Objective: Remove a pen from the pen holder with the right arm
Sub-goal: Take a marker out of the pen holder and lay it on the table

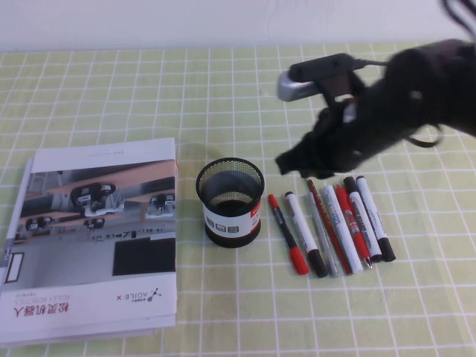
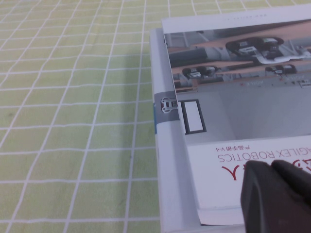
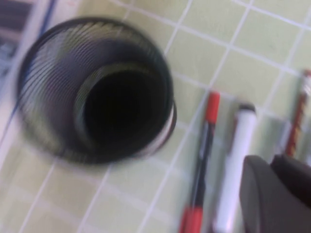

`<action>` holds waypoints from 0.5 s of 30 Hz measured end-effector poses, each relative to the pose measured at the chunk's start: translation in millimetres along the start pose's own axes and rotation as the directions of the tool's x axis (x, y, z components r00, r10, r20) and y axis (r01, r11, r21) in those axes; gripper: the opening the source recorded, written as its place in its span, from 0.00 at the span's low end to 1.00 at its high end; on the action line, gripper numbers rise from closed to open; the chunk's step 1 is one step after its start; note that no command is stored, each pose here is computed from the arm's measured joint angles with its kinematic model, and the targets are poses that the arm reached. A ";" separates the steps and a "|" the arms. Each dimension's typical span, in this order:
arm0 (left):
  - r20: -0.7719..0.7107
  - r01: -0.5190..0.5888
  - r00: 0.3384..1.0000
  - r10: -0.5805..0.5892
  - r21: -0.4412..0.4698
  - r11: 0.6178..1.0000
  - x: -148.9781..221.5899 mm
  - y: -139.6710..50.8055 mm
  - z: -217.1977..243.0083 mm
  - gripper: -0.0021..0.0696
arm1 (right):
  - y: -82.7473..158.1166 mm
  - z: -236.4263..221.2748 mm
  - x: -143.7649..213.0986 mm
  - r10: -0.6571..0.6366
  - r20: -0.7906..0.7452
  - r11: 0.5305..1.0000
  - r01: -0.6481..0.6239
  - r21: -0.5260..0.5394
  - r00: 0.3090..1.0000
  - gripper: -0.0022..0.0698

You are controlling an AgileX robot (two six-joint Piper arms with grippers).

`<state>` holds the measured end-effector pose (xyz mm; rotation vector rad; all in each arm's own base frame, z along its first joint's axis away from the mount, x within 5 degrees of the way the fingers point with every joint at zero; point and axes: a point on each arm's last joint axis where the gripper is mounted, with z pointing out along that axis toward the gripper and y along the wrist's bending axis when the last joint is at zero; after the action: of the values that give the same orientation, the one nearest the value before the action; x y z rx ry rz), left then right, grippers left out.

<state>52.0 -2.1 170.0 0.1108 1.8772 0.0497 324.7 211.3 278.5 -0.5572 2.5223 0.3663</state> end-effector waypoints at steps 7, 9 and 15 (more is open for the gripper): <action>0.000 0.000 1.000 0.000 0.000 1.000 0.0 0.0 0.0 0.02 | -3.1 -84.2 56.8 -0.027 0.092 1.000 0.027 0.006 0.995 0.02; 0.000 0.000 1.000 0.000 0.000 1.000 0.0 0.0 0.0 0.02 | -4.4 -108.0 75.6 -0.032 0.133 0.999 0.032 0.004 0.991 0.01; 0.000 0.000 1.000 0.000 0.000 1.000 0.0 0.0 0.0 0.02 | -10.1 -146.3 135.0 -0.033 0.195 0.999 0.035 -0.007 0.980 0.01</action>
<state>52.0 -2.1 170.0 0.1108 1.8772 0.0497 160.8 107.3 323.9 -0.5400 2.3215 0.4020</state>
